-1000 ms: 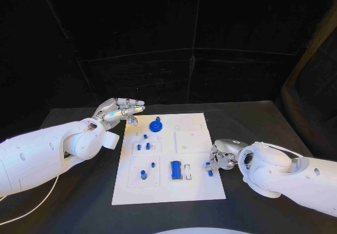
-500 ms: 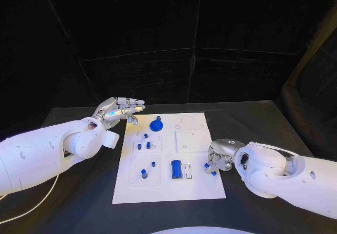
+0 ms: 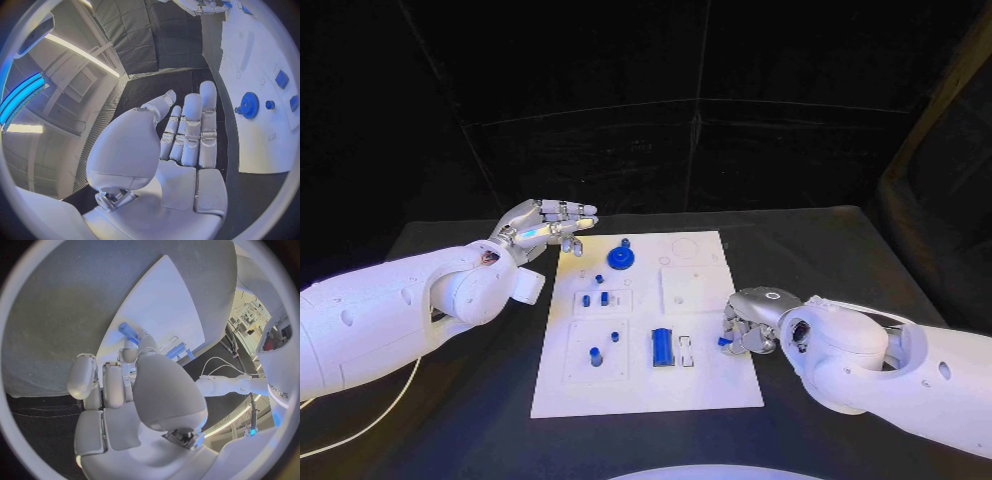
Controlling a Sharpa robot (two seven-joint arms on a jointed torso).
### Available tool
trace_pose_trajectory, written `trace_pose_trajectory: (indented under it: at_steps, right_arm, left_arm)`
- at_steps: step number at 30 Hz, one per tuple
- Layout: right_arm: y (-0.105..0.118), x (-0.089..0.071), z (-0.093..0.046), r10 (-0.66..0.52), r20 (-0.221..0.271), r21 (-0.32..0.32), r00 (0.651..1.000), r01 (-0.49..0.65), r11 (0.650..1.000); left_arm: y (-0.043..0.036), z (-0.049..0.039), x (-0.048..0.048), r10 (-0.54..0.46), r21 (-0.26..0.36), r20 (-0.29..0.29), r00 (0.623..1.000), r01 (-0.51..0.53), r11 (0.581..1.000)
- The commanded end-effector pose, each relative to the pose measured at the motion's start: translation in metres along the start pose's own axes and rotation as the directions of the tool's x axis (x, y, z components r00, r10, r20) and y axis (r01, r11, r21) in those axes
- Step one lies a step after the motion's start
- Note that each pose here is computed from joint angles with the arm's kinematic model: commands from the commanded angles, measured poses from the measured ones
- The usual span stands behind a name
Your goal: Assemble the parts on the task board
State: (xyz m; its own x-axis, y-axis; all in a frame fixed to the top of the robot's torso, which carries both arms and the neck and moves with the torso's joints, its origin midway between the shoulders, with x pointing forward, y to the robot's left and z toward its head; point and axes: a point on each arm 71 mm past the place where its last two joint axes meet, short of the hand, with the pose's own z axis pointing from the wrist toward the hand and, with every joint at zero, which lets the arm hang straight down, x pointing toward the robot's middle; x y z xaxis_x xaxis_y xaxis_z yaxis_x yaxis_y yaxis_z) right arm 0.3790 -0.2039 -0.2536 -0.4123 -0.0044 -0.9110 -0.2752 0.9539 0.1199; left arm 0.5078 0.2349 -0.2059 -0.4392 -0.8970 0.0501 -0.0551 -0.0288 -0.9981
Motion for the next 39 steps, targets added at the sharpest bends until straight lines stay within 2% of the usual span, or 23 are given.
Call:
trace_pose_trajectory:
  at_steps: [1,5,11,17,27,39]
  right_arm:
    - [-0.004,0.008,-0.003,0.1,-0.026,0.036,0.995,-0.099,0.994]
    - [-0.004,0.006,-0.007,0.187,-0.012,0.042,0.982,-0.186,0.982]
    - [-0.003,0.003,-0.012,0.328,0.01,0.045,0.945,-0.328,0.944]
    - [0.0,0.005,-0.013,0.41,-0.008,0.053,0.912,-0.409,0.911]
    - [0.01,0.007,-0.008,0.482,-0.031,0.05,0.876,-0.48,0.876]
    - [0.021,0.009,0.001,0.499,-0.056,0.059,0.865,-0.496,0.867]
  left_arm:
    - [-0.0008,0.0005,0.0014,-0.008,0.003,-0.011,1.0,0.008,1.0]
    - [-0.0003,0.0006,0.0017,-0.008,0.002,-0.012,1.0,0.008,1.0]
    - [0.0004,0.0008,0.0021,-0.009,0.001,-0.013,1.0,0.009,1.0]
    - [0.0007,0.0008,0.0026,-0.009,0.0,-0.014,1.0,0.009,1.0]
    - [0.0008,0.0008,0.003,-0.009,0.0,-0.015,1.0,0.009,1.0]
    - [0.0008,0.0007,0.0035,-0.01,-0.001,-0.016,1.0,0.01,1.0]
